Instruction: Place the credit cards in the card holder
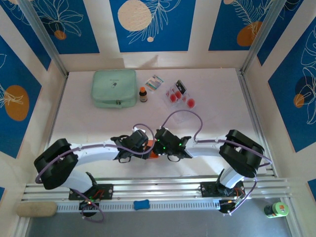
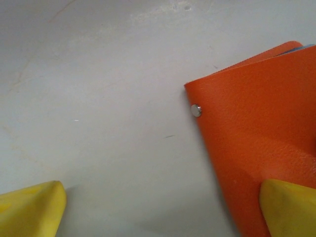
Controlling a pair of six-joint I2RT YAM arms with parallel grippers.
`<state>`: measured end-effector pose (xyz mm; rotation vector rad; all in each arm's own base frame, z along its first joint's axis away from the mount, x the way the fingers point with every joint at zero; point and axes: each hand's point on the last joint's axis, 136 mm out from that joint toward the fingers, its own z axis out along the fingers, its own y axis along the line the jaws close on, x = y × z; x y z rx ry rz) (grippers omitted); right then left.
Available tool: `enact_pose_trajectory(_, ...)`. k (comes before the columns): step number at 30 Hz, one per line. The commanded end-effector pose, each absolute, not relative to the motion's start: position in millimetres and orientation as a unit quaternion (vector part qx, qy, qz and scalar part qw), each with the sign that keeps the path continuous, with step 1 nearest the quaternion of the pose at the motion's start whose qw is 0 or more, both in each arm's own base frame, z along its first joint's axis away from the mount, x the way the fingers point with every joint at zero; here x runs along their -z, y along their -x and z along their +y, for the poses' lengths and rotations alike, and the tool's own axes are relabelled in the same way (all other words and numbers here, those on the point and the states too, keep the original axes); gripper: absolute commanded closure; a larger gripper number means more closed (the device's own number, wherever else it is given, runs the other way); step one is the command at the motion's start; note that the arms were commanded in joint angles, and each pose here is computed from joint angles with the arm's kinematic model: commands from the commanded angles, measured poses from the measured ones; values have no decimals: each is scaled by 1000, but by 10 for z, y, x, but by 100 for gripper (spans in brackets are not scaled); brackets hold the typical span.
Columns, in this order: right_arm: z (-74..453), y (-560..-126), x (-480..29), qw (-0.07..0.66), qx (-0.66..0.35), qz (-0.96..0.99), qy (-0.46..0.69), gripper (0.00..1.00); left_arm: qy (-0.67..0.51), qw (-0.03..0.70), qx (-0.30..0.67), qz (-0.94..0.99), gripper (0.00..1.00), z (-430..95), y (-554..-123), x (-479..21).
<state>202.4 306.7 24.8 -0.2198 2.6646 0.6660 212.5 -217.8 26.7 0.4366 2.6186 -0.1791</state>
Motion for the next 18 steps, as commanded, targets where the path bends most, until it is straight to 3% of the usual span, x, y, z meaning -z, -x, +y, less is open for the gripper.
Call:
enact_pose_trajectory(1,2600,-1234,199,-3,-172,979,109,69,-155,243,46,957,0,-2081,-2123,-228)
enact_pose_trajectory(9,2716,-1632,-306,38,-260,962,76,54,-123,282,67,949,0,-2127,-2241,-440)
enact_pose_trajectory(18,2462,-1918,-746,88,-318,944,21,43,-70,343,104,931,0,-2085,-2381,-757)
